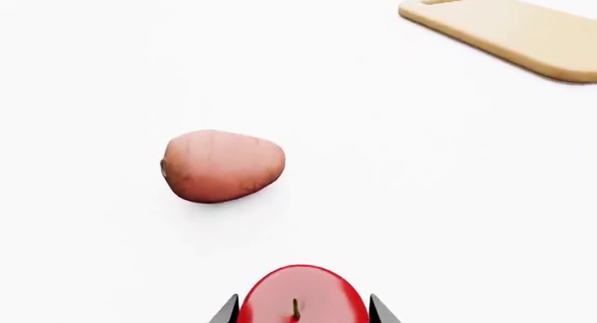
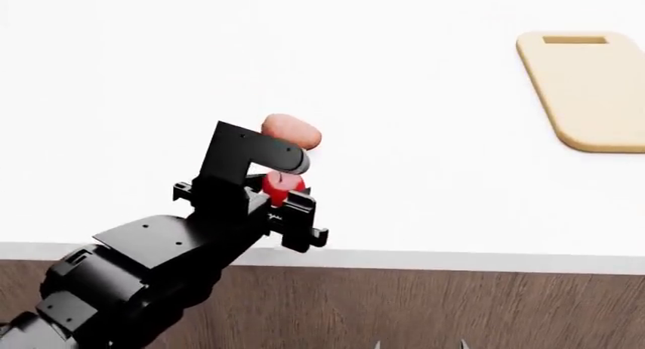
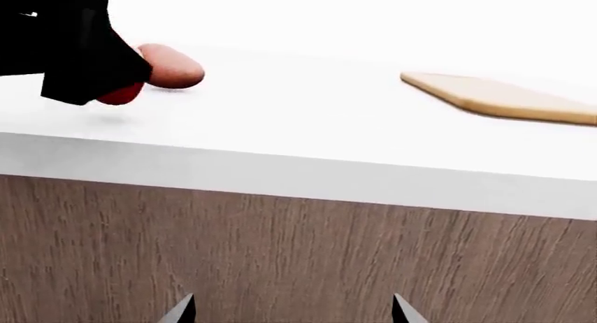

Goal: Place the cherry and the sweet potato on separate cutting boards.

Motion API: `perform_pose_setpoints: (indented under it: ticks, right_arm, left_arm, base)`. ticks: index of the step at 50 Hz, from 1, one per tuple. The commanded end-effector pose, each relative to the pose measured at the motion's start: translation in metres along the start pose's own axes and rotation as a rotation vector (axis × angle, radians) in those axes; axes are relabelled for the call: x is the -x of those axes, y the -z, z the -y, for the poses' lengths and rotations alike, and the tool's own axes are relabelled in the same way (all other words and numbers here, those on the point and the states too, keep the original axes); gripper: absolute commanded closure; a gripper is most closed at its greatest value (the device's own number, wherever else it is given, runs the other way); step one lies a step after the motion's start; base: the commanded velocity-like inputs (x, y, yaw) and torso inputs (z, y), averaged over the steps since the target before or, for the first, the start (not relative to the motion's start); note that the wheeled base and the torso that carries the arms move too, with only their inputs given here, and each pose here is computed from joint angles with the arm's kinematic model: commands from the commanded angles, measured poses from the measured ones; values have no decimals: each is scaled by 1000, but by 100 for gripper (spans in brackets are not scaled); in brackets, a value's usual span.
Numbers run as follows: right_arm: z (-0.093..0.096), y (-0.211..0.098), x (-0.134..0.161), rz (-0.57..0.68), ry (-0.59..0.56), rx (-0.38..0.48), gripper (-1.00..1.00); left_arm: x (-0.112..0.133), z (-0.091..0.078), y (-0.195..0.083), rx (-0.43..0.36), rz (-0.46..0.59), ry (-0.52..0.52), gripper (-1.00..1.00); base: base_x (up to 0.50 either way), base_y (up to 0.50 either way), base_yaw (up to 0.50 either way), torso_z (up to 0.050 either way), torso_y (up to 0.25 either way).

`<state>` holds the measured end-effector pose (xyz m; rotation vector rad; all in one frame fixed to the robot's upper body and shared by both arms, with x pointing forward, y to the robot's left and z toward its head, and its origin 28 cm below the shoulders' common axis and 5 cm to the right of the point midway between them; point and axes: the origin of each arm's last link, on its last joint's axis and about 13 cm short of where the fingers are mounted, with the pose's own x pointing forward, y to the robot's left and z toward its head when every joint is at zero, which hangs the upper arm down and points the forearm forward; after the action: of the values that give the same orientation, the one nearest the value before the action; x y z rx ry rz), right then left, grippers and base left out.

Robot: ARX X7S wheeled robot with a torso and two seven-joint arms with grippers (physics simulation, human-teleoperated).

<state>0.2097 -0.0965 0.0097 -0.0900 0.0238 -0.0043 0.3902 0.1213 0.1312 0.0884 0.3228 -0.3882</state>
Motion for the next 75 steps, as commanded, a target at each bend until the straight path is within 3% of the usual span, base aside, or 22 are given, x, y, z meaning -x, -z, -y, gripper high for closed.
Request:
perform_pose_setpoints:
  ticks: [1, 11, 18, 20, 24, 27, 30, 32, 51, 68, 75]
  right_arm:
    - [-1, -5, 0, 4, 2, 6, -100]
    - [19, -86, -18, 108, -63, -51, -100]
    - [38, -141, -38, 125, -181, -8, -100]
    - [44, -153, -42, 111, -223, -38, -100]
    - [54, -176, -48, 122, -241, 14, -100]
    - [58, -182, -55, 98, -258, 18, -100]
    - [62, -185, -63, 34, -330, -38, -100]
    - [62, -188, -65, 15, -360, -19, -100]
    - [64, -177, -71, -40, -391, -39, -100]
    - [60, -175, -72, -76, -456, -18, -100]
    - [53, -179, -73, -137, -590, 44, -100]
  left_arm:
    - [14, -8, -17, 30, 89, 5, 100]
    - [78, -37, -3, -23, 154, -29, 100]
    - [106, -52, -6, -46, 175, -79, 100]
    - [110, -56, -8, -54, 180, -91, 100]
    - [118, -62, -17, -66, 199, -107, 100]
    - [119, -68, -21, -72, 196, -117, 100]
    - [127, -74, -28, -93, 190, -103, 100]
    - [131, -77, -31, -100, 192, -111, 100]
    - [133, -85, -30, -100, 184, -136, 100]
    - [134, -85, -27, -101, 179, -135, 100]
    - [133, -85, -26, -97, 175, -140, 100]
  base:
    - [0, 0, 0, 0, 0]
    - [0, 0, 0, 0, 0]
    - [0, 0, 0, 0, 0]
    - [0, 0, 0, 0, 0]
    - [0, 0, 0, 0, 0]
    - [0, 0, 0, 0, 0]
    - [0, 0, 0, 0, 0]
    - [0, 0, 0, 0, 0]
    - [270, 0, 0, 0, 0]
    - [500, 0, 0, 0, 0]
    - [220, 0, 0, 0, 2]
